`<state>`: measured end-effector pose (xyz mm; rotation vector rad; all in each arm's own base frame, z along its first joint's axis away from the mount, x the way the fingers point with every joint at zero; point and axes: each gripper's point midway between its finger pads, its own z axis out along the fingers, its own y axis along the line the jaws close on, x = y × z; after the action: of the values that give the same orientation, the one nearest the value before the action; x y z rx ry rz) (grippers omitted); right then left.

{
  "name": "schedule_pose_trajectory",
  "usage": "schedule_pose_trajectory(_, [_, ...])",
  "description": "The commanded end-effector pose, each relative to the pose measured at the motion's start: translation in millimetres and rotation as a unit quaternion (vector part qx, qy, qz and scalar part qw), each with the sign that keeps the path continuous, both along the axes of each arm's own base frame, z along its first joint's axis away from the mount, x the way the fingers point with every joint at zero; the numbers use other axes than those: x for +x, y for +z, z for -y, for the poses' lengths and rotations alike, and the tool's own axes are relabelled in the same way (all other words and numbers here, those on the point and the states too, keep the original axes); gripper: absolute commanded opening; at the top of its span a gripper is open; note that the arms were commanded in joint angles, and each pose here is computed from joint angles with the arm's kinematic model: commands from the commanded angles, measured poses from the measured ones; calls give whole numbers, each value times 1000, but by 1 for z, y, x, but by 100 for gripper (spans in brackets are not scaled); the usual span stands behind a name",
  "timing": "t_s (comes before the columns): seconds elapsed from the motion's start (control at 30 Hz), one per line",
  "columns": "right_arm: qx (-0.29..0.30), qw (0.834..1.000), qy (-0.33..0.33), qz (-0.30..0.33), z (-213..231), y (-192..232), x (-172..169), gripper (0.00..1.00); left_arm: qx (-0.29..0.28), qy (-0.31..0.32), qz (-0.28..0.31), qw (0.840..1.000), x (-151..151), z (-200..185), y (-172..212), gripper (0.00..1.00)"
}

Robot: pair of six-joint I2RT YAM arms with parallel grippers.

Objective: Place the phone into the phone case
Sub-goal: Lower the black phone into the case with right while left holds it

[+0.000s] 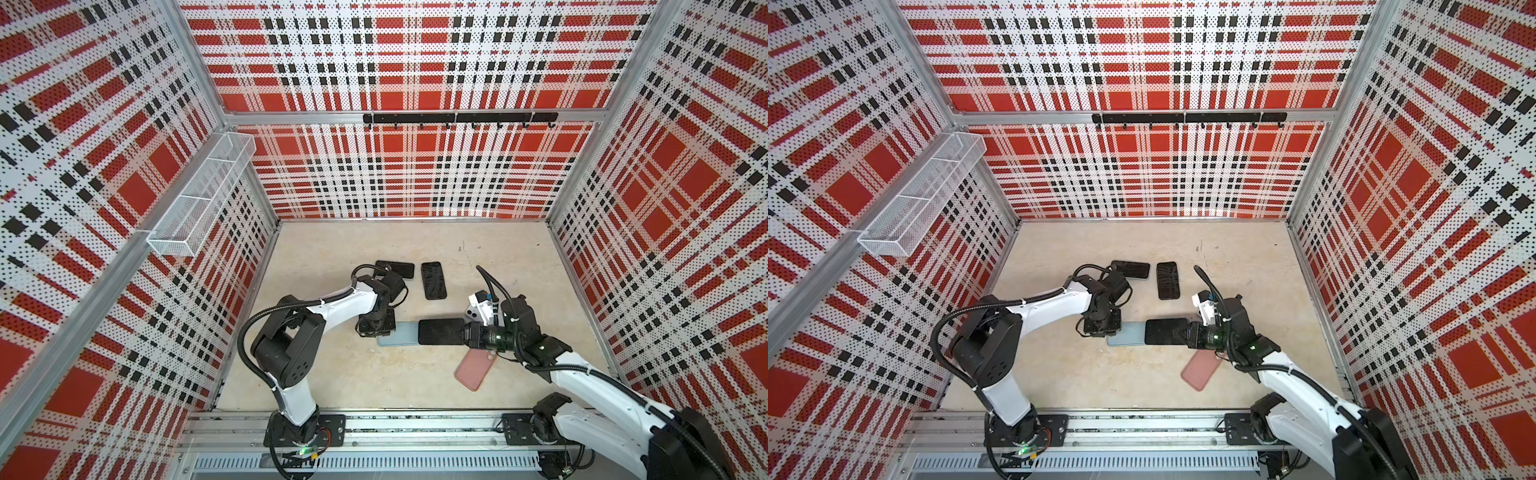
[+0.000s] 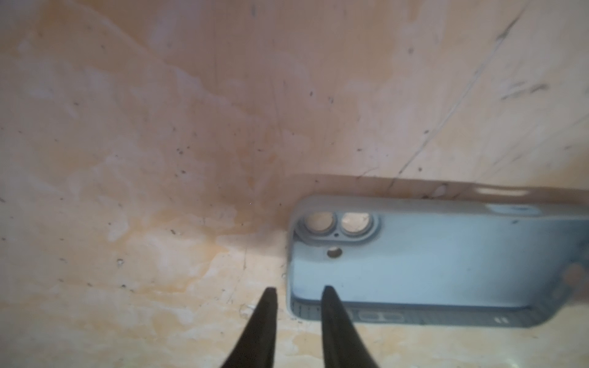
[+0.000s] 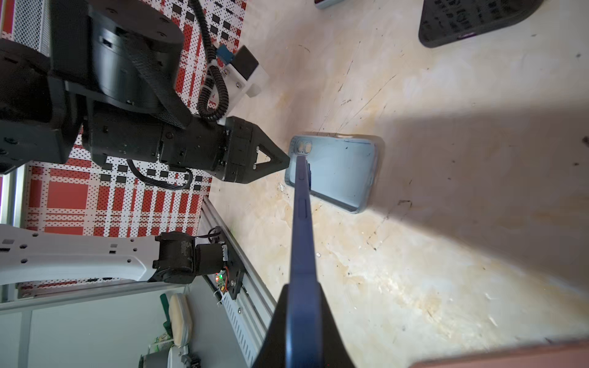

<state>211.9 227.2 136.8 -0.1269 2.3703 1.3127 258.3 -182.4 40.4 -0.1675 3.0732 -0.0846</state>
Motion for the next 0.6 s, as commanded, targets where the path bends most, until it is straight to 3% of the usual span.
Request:
schedule_pose_trajectory(0.0, [56,996,32,56,-21,47,13,0,-86,29,74,993,19,6,41,48])
schedule_pose_trajectory(0.1, [48,997,48,41,-33,41,14,0,-165,45,133,976,23,4,75,65])
schedule_pose_trajectory(0.3, [30,996,83,15,-66,21,19,0,-298,76,170,936,9,-1,90,84])
schedule_pose_trajectory(0.4, [40,995,93,6,-81,14,24,0,-349,102,160,918,4,-4,81,86])
schedule_pose_trajectory(0.57, [48,995,89,6,-96,1,35,0,-382,129,145,903,-1,-9,63,86])
